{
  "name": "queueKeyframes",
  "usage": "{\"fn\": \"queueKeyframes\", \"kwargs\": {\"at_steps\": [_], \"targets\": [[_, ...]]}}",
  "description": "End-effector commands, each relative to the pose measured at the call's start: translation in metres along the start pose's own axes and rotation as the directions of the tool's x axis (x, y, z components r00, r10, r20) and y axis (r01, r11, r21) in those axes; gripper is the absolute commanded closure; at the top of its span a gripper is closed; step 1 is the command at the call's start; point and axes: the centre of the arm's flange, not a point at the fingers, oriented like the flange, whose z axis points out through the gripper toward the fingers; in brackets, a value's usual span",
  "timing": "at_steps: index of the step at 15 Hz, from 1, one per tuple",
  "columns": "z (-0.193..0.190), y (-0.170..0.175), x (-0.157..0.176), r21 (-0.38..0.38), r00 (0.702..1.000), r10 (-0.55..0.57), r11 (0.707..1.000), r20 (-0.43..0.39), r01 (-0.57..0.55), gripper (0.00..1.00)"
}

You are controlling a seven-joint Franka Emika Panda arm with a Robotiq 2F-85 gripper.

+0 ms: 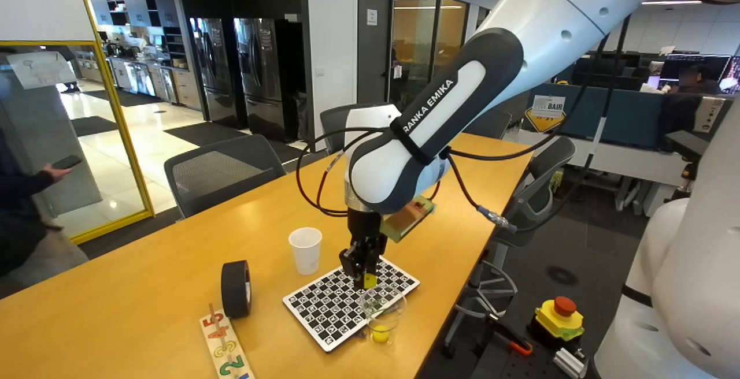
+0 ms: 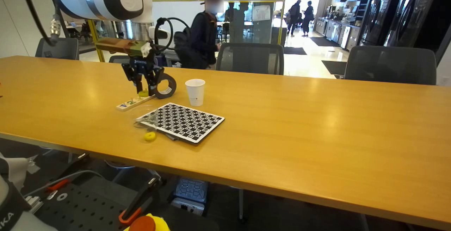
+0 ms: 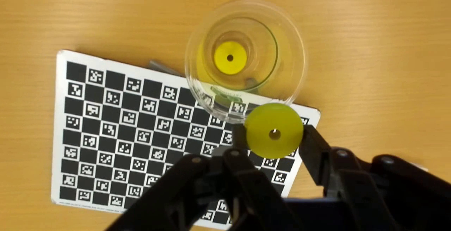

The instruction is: Put the round blue block in the white cup then put the two round yellow blocks in the clear cup

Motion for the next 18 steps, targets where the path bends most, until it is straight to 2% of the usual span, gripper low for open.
{"fn": "queueKeyframes", "kwargs": {"at_steps": [1,7,10,11,12,13,14,17,18], "targets": [[-0.001,0.0,-0.013,0.04,0.999,-0.028,0.999,0.045,0.026,0.79],[0.019,0.003,-0.013,0.081,0.994,-0.041,0.996,0.101,0.033,0.79],[0.025,0.005,-0.013,0.079,0.994,-0.021,0.997,0.11,0.012,0.79],[0.027,0.006,-0.013,0.073,0.994,-0.009,0.997,0.111,0.001,0.76],[0.028,0.007,-0.013,0.061,0.994,0.009,0.998,0.109,-0.016,0.32],[0.028,0.008,-0.013,0.056,0.994,0.022,0.998,0.107,-0.028,0.32],[0.028,0.009,-0.013,0.057,0.994,0.028,0.998,0.102,-0.034,0.27],[0.018,0.011,-0.014,0.049,0.995,0.042,0.998,0.086,-0.047,0.02],[0.011,0.01,-0.017,0.043,0.996,0.045,0.998,0.075,-0.049,0.0]]}}
